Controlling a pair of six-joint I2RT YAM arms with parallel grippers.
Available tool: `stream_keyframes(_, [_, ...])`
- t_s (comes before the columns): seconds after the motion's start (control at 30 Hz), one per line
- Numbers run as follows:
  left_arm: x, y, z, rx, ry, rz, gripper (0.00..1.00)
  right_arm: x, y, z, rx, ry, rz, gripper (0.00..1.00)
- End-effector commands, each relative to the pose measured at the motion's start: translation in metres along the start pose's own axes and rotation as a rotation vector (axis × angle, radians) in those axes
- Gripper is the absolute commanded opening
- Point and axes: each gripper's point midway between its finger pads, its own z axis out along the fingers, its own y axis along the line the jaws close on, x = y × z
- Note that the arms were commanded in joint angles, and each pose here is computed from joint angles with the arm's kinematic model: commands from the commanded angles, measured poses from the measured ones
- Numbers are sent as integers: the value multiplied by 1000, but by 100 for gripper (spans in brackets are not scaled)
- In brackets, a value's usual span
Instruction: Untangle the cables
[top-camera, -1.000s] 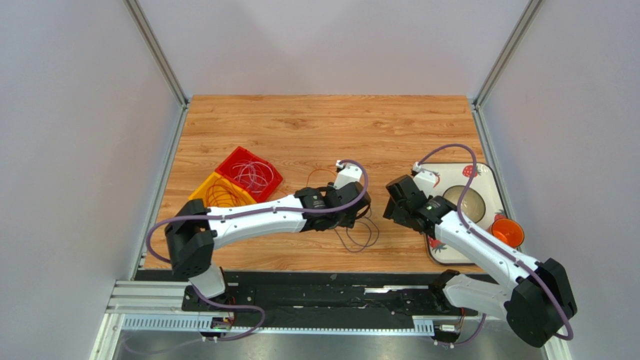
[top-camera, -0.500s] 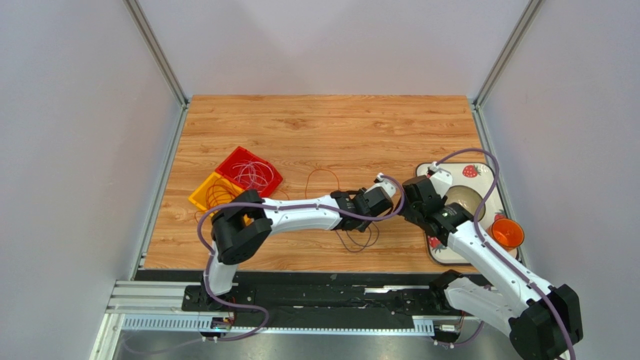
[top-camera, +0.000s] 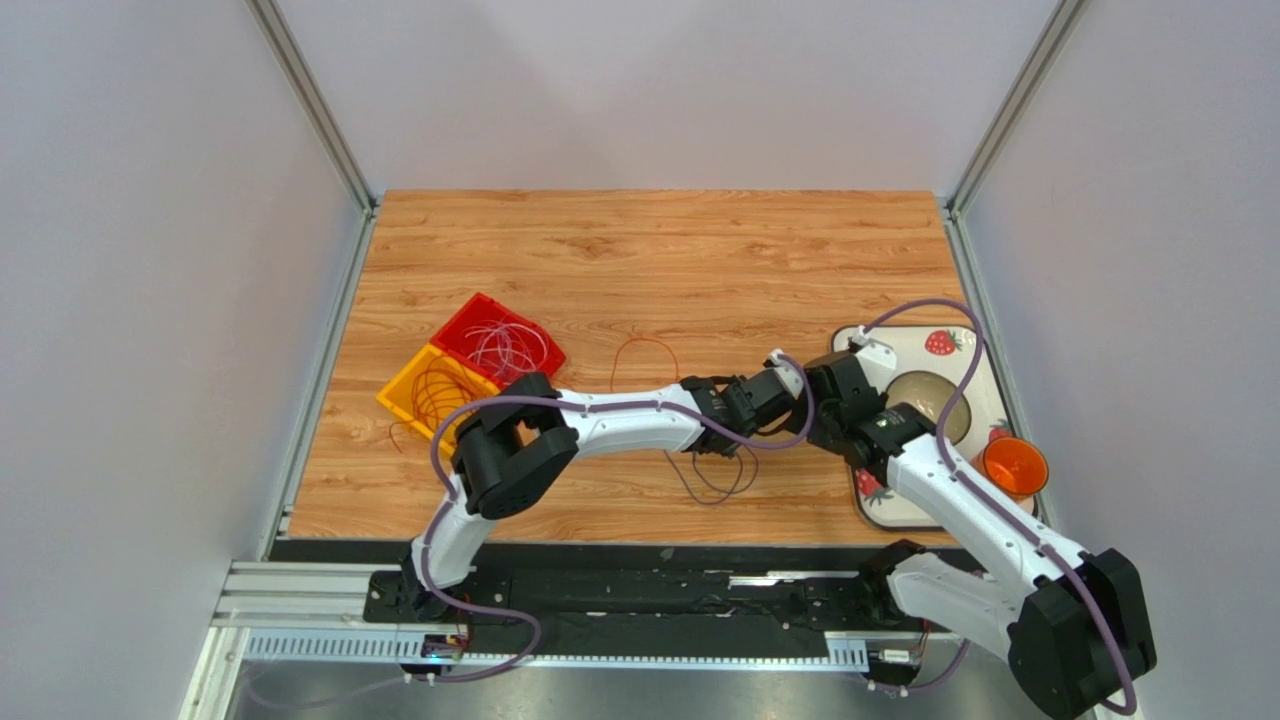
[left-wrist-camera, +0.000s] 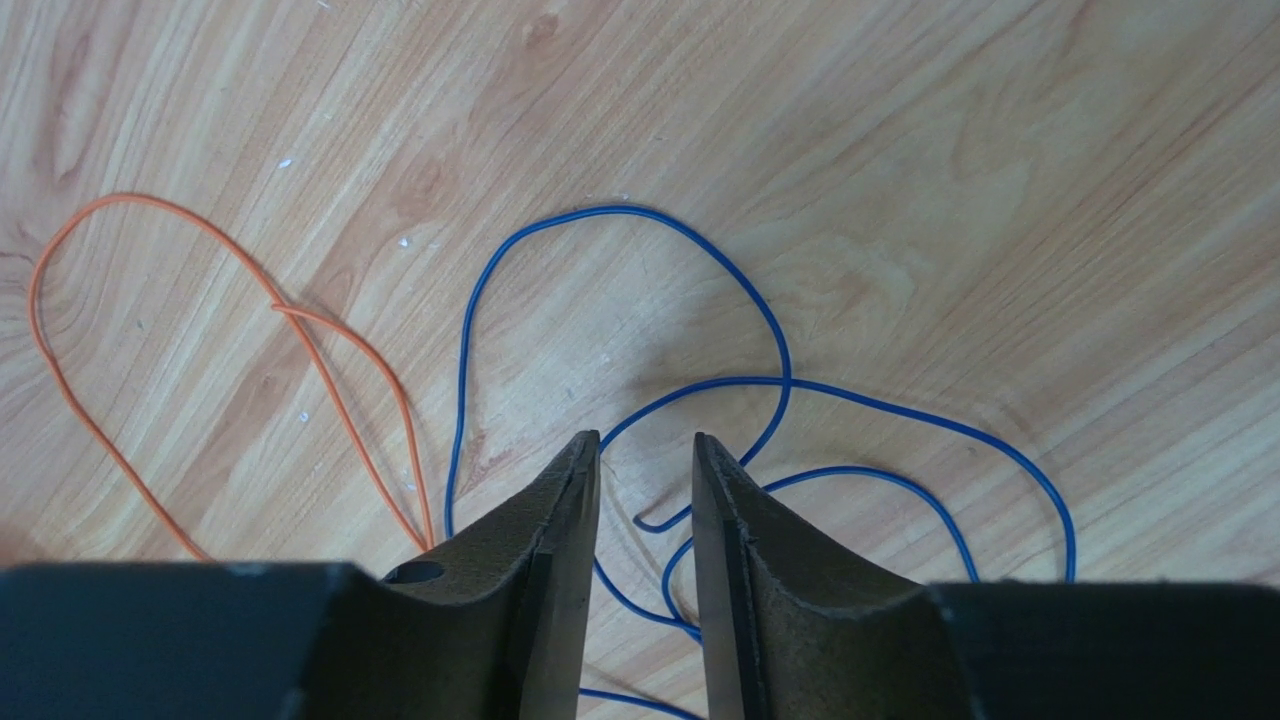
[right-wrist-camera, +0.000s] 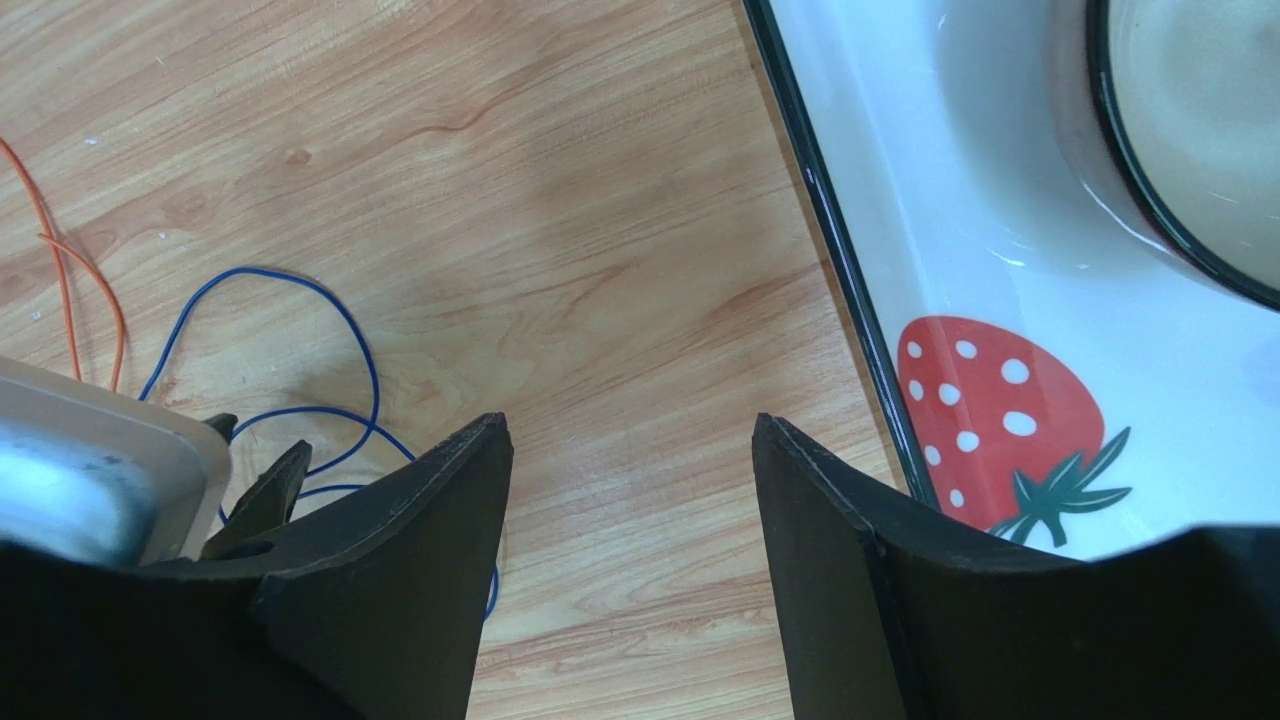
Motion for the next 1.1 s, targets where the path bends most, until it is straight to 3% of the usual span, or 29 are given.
stream_keyframes(0.0, [-14, -3, -1, 25, -30, 25, 36, -8, 9, 3, -32, -28, -7, 64])
stream_keyframes(0.1, [-15, -2, -3, 28, -29, 25, 36, -10, 9, 2, -35, -29, -5, 64])
stream_keyframes(0.27, [-27, 2, -18, 35, -67, 4, 47, -6, 9, 2, -43, -20, 0, 64])
stream_keyframes(0.6, [-32, 8, -33, 34, -92, -22, 47, 3, 9, 9, -43, 4, 1, 63])
stream_keyframes(0.7, [-47, 16, -47, 32, -134, -13, 52, 6, 10, 12, -49, 11, 1, 63])
stream_keyframes(0.9, [-53, 27, -53, 212, -128, -51, 60, 15, 12, 20, -52, 44, -6, 61])
stream_keyframes(1.07, [-34, 10, -48, 310, -84, 15, 61, 21, 13, 26, -52, 62, -11, 61])
